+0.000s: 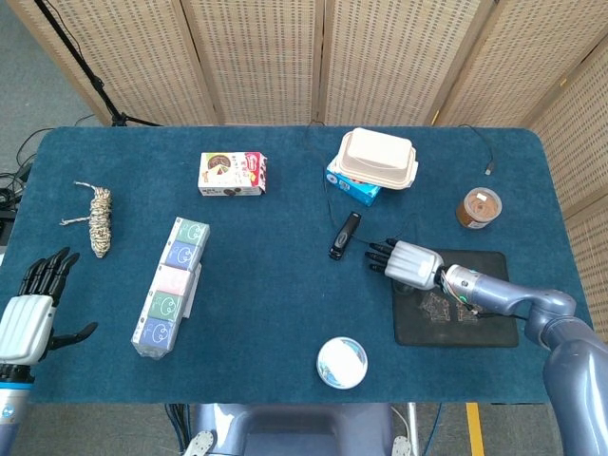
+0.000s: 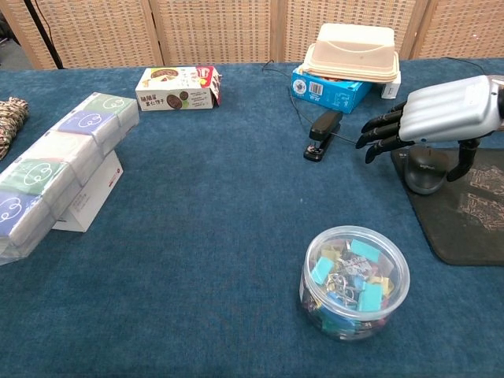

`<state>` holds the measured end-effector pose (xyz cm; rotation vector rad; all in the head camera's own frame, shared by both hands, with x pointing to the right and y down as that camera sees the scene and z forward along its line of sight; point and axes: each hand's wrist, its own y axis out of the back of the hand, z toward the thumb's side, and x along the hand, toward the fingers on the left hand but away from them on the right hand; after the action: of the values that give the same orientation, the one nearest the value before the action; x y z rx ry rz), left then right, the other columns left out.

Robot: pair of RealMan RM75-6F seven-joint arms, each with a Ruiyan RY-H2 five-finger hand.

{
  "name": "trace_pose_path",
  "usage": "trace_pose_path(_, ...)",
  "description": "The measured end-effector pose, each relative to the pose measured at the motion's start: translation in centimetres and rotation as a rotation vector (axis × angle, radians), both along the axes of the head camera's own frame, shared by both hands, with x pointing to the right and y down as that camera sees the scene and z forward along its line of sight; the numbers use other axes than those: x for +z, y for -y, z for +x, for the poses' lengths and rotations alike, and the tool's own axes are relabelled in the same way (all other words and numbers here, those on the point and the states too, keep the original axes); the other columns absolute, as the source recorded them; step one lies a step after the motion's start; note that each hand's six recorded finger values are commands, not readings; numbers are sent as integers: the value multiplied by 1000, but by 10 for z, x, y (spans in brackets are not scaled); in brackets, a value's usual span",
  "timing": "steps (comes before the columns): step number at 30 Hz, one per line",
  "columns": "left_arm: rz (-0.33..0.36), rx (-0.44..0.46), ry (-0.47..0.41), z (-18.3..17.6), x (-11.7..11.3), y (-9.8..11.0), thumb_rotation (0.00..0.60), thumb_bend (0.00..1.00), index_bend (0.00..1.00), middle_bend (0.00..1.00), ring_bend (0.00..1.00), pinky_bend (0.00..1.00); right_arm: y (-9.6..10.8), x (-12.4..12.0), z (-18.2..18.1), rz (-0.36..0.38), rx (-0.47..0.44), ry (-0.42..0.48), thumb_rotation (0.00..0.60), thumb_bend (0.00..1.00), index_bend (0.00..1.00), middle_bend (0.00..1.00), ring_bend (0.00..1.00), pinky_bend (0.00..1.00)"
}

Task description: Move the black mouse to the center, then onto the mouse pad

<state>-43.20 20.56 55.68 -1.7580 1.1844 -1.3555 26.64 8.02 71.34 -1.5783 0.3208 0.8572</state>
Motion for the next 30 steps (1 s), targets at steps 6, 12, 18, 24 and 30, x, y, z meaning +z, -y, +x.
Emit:
trace_pose_path(6,-1,0,1,0,0,0,600,131,0,0,0,0,0,-3,2,11,-3,-2,600,0,123,35,0,50)
trace_pose_path(12,-3,5,-2,1,0,0,600,131,0,0,0,0,7,-11,5,37,-9,-7,600,0,114,22,0,50)
trace_pose_path(18,-5,11,-7,2,0,-1,600,131,0,0,0,0,11,-23,11,57,-21,-16,600,0,94,13,0,50)
trace_pose_path(24,-7,18,-20,3,-3,-3,600,130,0,0,0,0,15,-50,14,94,-24,22,600,0,54,0,0,19)
trace_pose_path(30,-15,16,-15,-2,-9,-8,600,131,0,0,0,0,18,-89,25,140,78,87,600,0,0,0,0,0)
